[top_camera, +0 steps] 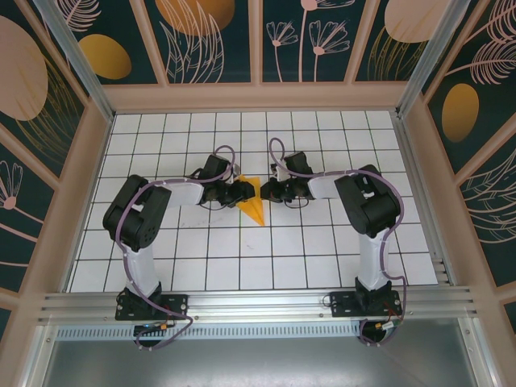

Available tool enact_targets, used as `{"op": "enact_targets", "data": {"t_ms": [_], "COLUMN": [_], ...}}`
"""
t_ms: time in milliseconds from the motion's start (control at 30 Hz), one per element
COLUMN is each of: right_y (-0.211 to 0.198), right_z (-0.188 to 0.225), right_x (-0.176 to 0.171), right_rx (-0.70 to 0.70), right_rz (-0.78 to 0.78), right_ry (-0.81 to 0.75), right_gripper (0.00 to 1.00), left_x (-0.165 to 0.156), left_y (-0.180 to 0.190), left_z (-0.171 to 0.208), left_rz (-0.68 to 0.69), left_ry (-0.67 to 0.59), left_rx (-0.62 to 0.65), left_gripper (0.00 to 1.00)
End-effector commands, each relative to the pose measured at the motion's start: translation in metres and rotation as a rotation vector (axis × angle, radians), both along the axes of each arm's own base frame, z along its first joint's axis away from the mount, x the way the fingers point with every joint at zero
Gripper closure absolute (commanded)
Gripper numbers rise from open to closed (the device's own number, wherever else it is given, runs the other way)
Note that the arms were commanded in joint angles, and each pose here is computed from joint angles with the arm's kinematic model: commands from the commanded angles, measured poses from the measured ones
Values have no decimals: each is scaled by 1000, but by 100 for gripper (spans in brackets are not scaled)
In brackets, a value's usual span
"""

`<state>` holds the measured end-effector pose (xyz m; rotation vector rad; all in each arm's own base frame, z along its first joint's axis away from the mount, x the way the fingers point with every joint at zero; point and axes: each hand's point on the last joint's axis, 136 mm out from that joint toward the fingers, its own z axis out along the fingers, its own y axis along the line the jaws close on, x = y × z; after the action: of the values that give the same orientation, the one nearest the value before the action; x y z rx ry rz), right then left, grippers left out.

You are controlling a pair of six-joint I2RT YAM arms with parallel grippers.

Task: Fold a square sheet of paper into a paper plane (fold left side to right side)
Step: Fourth fold the wing at the center of the table.

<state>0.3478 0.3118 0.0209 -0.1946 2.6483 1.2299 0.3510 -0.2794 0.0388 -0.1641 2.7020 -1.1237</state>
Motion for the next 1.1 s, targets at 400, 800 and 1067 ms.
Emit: {"op": "enact_targets", "data": {"t_ms": [400,800,1067], "right_y": [-8,-8,-7], "right_z": [-36,-37,-34], "right_x": [-19,-20,-18], "right_rx": [-126,-140,-141], "right_rz": [7,12,12], "right_ry": [77,77,68], "right_gripper": [89,90,90], "left_x": [18,21,14], "left_y": [-21,-13,-4], "left_z": [31,-7,-31], "left_rz": [-37,-8,-1], "left_ry": [-57,-8,28], "left_rx": [-87,-1,56], "left_gripper": [65,65,65]}}
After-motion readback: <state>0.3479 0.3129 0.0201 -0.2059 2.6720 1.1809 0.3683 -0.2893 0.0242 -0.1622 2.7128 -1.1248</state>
